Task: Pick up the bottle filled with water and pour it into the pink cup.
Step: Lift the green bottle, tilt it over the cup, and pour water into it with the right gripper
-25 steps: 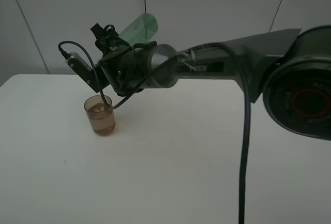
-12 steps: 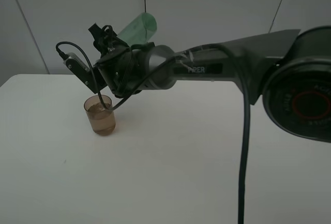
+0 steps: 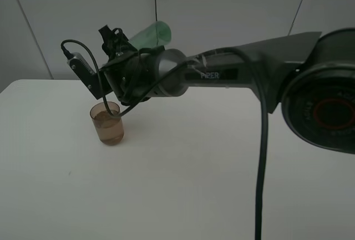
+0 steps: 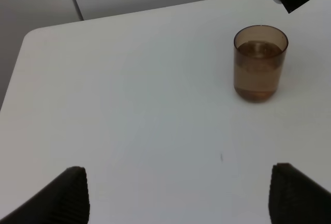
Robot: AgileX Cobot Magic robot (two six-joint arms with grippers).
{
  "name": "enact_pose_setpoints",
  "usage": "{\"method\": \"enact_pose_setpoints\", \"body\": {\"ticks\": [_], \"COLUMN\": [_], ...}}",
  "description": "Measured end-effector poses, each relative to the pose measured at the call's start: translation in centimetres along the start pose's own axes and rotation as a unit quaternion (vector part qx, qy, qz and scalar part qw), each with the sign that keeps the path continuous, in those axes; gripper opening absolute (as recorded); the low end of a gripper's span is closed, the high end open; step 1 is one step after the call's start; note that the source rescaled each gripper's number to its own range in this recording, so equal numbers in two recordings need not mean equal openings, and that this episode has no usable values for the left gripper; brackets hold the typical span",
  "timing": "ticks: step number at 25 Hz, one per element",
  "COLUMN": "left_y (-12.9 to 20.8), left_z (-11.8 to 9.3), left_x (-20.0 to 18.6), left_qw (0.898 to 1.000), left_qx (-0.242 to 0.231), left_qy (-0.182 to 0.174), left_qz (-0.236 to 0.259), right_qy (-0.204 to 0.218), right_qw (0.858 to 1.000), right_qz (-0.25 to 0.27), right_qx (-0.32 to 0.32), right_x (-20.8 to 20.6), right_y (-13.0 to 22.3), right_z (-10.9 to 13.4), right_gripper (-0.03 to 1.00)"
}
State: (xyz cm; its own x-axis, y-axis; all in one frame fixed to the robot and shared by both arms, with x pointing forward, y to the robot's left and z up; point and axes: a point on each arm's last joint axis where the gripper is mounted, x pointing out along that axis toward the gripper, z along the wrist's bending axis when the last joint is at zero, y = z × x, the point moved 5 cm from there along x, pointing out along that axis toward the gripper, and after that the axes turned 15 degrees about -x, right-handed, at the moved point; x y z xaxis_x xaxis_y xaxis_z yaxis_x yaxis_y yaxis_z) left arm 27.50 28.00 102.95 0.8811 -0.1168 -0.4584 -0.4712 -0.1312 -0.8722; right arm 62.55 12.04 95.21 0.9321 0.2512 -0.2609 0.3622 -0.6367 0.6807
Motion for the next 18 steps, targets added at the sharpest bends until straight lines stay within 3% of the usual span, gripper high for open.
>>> {"method": "enact_pose_setpoints", "body": {"ticks": [11, 17, 18], "left_y": [0.0, 0.0, 0.0], "left_z": [0.0, 0.0, 0.0], "left_x": [0.0, 0.0, 0.0], "left_qw": [1.000, 1.000, 1.000], "left_qx": [0.000, 0.000, 0.000], "left_qy": [0.000, 0.000, 0.000], "left_qz": [0.000, 0.000, 0.000], "right_qy": [-0.057, -0.083, -0.087], "right_qw": [0.990, 0.969, 0.957], "right_qz": [-0.022, -0.040, -0.044], "right_qx": [0.128, 0.229, 0.273], "right_x": [-0.2, -1.1, -1.7], "right_y": [-0.6, 0.1, 1.1], "right_z": [1.3, 0.8, 0.2], "right_gripper": [0.00, 0.00, 0.00]}}
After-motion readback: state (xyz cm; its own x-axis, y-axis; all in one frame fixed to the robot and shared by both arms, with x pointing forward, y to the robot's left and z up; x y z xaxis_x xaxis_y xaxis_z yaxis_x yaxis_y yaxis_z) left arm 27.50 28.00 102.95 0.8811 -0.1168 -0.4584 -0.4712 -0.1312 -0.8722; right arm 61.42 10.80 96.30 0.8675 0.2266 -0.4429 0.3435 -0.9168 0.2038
